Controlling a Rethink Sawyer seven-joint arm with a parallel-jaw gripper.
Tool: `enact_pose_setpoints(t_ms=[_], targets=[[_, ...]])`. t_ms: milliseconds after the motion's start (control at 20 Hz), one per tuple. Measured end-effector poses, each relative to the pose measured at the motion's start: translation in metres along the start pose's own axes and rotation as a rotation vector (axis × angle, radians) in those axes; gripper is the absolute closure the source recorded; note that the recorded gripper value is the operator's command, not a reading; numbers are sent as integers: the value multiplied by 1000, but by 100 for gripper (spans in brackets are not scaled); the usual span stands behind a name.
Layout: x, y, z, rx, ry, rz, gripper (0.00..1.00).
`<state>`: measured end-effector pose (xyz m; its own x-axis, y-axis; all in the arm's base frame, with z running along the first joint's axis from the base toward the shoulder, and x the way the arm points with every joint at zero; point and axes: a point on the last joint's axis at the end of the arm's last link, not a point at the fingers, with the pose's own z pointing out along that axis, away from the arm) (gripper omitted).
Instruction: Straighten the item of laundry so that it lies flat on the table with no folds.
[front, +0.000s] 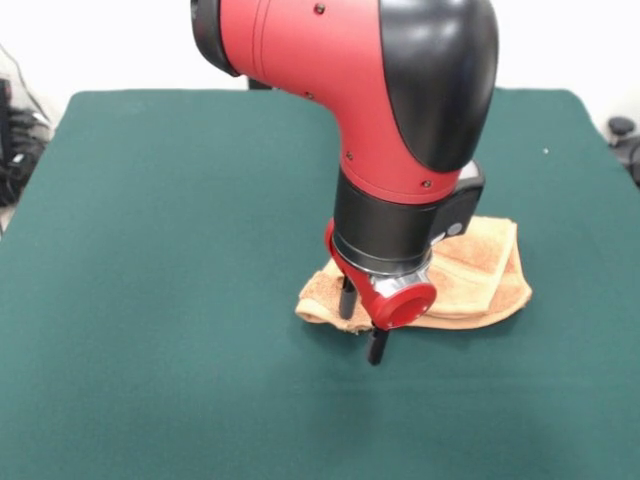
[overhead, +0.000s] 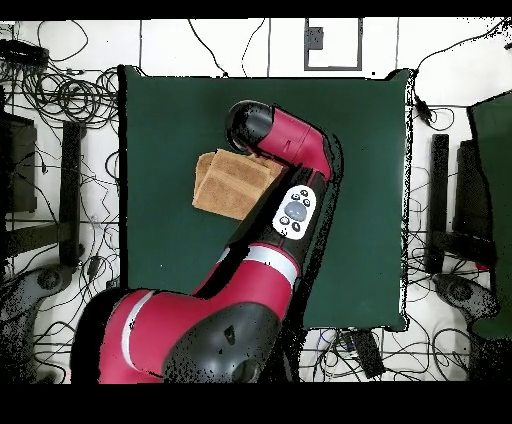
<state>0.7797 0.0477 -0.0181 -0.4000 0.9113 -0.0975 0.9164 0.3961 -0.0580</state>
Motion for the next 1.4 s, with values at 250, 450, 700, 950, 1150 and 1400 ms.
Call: enact_pose_setpoints(t_ms=[250,450,700,950,1150,1400], targets=[[2,1,1,-2,6,0,0],[2,1,1,-3,7,0,0],[3,1,2,-1,7,-1,0],[3,0,4,1,8,-1,0],[4,-2,8,7,9,-2,0],[6,-5,16,18,13,-3,0]])
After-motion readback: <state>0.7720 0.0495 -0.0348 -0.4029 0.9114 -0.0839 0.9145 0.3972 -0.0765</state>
